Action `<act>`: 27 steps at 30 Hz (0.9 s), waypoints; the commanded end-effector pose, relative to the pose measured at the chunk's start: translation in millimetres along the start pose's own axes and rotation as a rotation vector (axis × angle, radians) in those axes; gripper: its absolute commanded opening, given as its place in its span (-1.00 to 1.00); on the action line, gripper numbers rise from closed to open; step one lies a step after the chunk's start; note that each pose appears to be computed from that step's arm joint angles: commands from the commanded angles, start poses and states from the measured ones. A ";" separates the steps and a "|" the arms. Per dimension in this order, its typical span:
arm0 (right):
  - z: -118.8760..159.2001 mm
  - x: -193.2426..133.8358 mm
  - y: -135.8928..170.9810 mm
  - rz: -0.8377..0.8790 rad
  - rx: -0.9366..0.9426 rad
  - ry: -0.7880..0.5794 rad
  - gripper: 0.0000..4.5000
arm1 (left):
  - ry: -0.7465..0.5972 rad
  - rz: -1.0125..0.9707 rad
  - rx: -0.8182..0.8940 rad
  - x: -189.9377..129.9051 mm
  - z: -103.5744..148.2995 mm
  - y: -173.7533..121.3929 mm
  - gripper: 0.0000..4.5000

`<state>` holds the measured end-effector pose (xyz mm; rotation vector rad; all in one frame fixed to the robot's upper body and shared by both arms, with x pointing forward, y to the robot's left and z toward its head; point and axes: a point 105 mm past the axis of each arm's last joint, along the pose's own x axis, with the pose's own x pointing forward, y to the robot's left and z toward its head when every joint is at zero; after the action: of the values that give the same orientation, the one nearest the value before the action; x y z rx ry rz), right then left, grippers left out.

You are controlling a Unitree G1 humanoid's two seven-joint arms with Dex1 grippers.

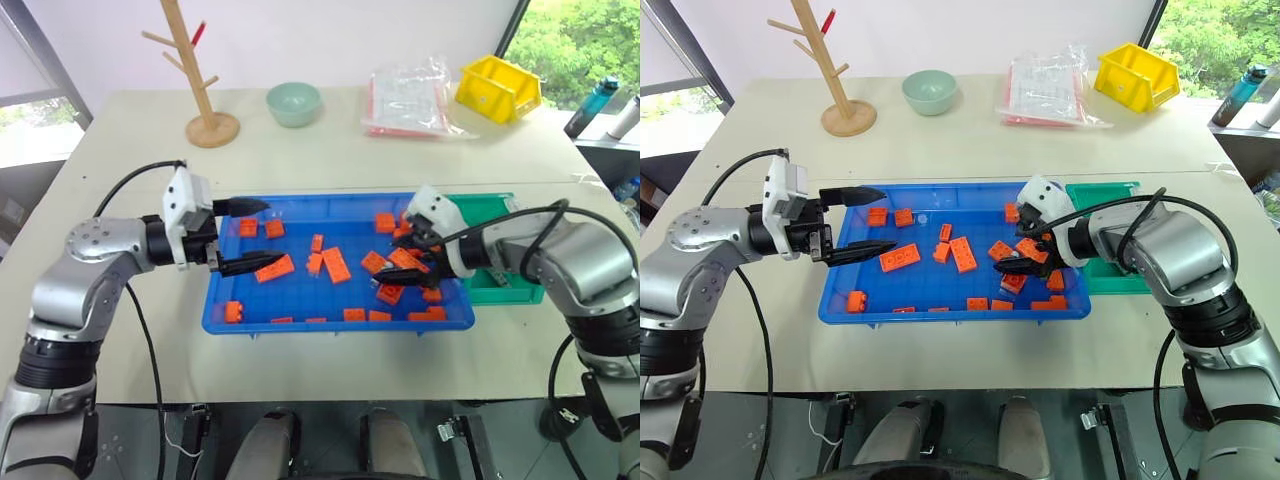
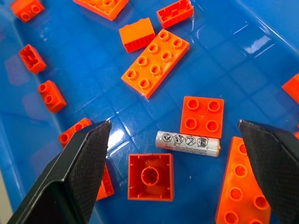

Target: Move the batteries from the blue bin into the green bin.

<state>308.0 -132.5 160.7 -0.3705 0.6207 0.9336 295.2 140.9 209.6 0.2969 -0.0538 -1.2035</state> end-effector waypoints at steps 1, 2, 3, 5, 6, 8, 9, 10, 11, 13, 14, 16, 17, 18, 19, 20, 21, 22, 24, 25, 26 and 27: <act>3.5 -0.4 7.8 0.005 -0.009 -0.016 0.99 | -0.018 0.021 0.052 -4.8 11.7 1.3 1.00; 2.3 1.1 8.6 0.005 -0.006 -0.012 0.99 | -0.019 0.021 0.052 -4.3 11.8 1.5 1.00; 1.4 2.5 9.0 0.004 -0.004 -0.009 0.99 | -0.020 0.022 0.053 -3.9 12.0 1.9 1.00; -0.4 5.9 9.0 0.002 0.003 -0.003 0.99 | -0.023 0.021 0.056 -2.5 12.9 2.6 1.00; -1.0 6.7 8.8 0.001 0.006 -0.002 0.99 | -0.024 0.021 0.056 -2.0 13.1 2.7 1.00; -3.8 9.7 8.1 -0.003 0.014 0.005 0.99 | -0.026 0.019 0.061 -1.2 14.0 2.9 1.00; -5.0 10.6 7.8 -0.004 0.017 0.007 0.99 | -0.026 0.018 0.062 -0.9 14.3 2.8 1.00; -6.2 11.7 7.2 -0.007 0.022 0.010 0.99 | -0.026 0.017 0.062 -0.9 14.5 2.7 1.00; -7.1 12.0 6.8 -0.009 0.024 0.012 0.99 | -0.026 0.016 0.063 -0.8 14.6 2.4 1.00; -10.7 14.2 4.1 -0.018 0.034 0.018 0.99 | -0.025 0.013 0.063 -1.0 14.7 1.7 1.00; -12.6 15.2 2.8 -0.021 0.039 0.022 0.99 | -0.025 0.012 0.063 -1.1 14.8 1.4 1.00; -18.2 17.4 -0.3 -0.033 0.047 0.036 0.99 | -0.024 0.010 0.062 -1.3 14.7 0.9 1.00; -20.7 18.5 -1.9 -0.039 0.050 0.042 0.99 | -0.024 0.009 0.062 -1.3 14.7 0.8 1.00; -22.6 19.5 -3.3 -0.044 0.052 0.047 0.99 | -0.024 0.009 0.061 -1.2 14.8 0.9 1.00; -23.6 20.7 -4.8 -0.049 0.053 0.049 0.99 | -0.025 0.009 0.061 -1.1 14.8 1.0 1.00; -24.2 21.4 -6.1 -0.053 0.054 0.050 0.99 | -0.025 0.008 0.061 -0.9 15.0 0.9 1.00; -24.3 22.3 -7.1 -0.056 0.052 0.051 0.99 | -0.026 0.008 0.061 -0.6 15.1 0.7 1.00; -24.4 23.2 -8.0 -0.059 0.048 0.052 0.99 | -0.027 0.007 0.061 -0.5 15.2 0.6 1.00; -25.1 24.3 -9.3 -0.065 0.036 0.056 0.99 | -0.028 0.006 0.061 0.0 15.6 0.2 1.00; -25.2 25.4 -9.5 -0.066 0.033 0.057 0.99 | -0.029 0.006 0.061 0.1 15.7 0.1 1.00; -25.0 26.8 -9.2 -0.065 0.031 0.056 0.99 | -0.029 0.006 0.061 0.2 15.7 0.1 1.00; -24.5 28.1 -8.8 -0.063 0.030 0.056 0.99 | -0.028 0.005 0.060 0.3 15.4 0.3 1.00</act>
<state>315.6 -130.7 123.4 -0.3734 0.6753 0.8778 295.8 139.9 211.7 0.3007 -0.0635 -1.1962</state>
